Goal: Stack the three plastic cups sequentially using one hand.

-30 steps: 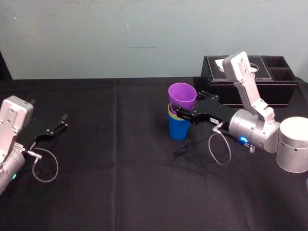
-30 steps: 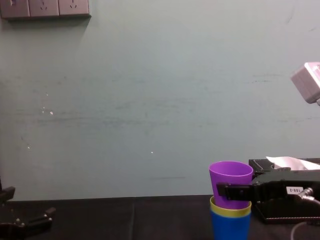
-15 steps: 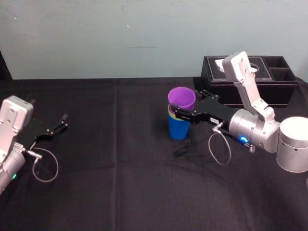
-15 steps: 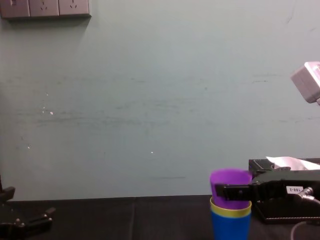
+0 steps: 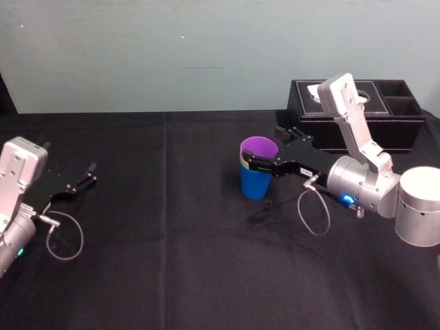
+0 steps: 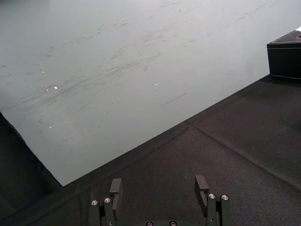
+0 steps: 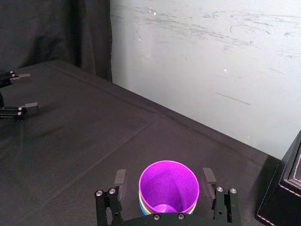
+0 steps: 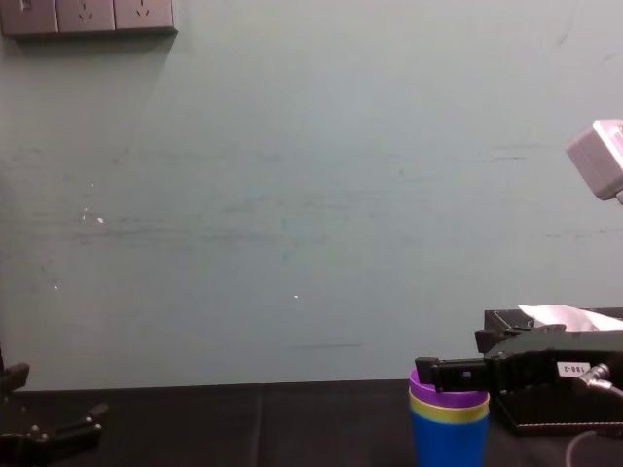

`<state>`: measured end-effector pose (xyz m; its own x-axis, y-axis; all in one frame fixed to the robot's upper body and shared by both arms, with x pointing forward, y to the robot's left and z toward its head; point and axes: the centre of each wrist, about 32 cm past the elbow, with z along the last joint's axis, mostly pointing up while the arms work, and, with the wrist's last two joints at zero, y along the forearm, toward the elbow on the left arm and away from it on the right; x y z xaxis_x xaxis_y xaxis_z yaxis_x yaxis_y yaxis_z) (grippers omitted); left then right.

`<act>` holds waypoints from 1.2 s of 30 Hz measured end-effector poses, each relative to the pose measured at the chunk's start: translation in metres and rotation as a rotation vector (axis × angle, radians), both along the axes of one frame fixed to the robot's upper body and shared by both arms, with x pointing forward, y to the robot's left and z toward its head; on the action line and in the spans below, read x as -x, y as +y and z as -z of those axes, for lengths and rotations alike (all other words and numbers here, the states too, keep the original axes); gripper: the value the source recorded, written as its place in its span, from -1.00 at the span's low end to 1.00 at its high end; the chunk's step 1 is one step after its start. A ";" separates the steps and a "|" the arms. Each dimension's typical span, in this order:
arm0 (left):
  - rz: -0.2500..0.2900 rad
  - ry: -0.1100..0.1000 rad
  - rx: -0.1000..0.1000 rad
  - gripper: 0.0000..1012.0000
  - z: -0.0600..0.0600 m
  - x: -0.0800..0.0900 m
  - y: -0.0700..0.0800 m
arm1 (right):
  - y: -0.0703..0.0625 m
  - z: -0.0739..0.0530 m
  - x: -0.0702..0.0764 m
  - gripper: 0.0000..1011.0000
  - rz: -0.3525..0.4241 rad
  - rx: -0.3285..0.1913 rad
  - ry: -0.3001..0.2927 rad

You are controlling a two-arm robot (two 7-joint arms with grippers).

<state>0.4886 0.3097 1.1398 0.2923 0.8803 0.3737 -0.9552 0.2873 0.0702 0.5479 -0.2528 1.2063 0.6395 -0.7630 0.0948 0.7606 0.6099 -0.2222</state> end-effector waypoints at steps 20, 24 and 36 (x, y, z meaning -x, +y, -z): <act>0.000 0.000 0.000 1.00 0.000 0.000 0.000 | -0.024 0.003 0.020 0.98 0.057 0.013 -0.055; 0.000 0.000 0.000 1.00 0.000 0.000 0.000 | -0.039 0.010 0.030 0.98 0.082 0.022 -0.067; 0.000 0.000 0.000 1.00 0.000 0.000 0.000 | -0.070 0.022 0.051 0.98 0.134 0.020 -0.082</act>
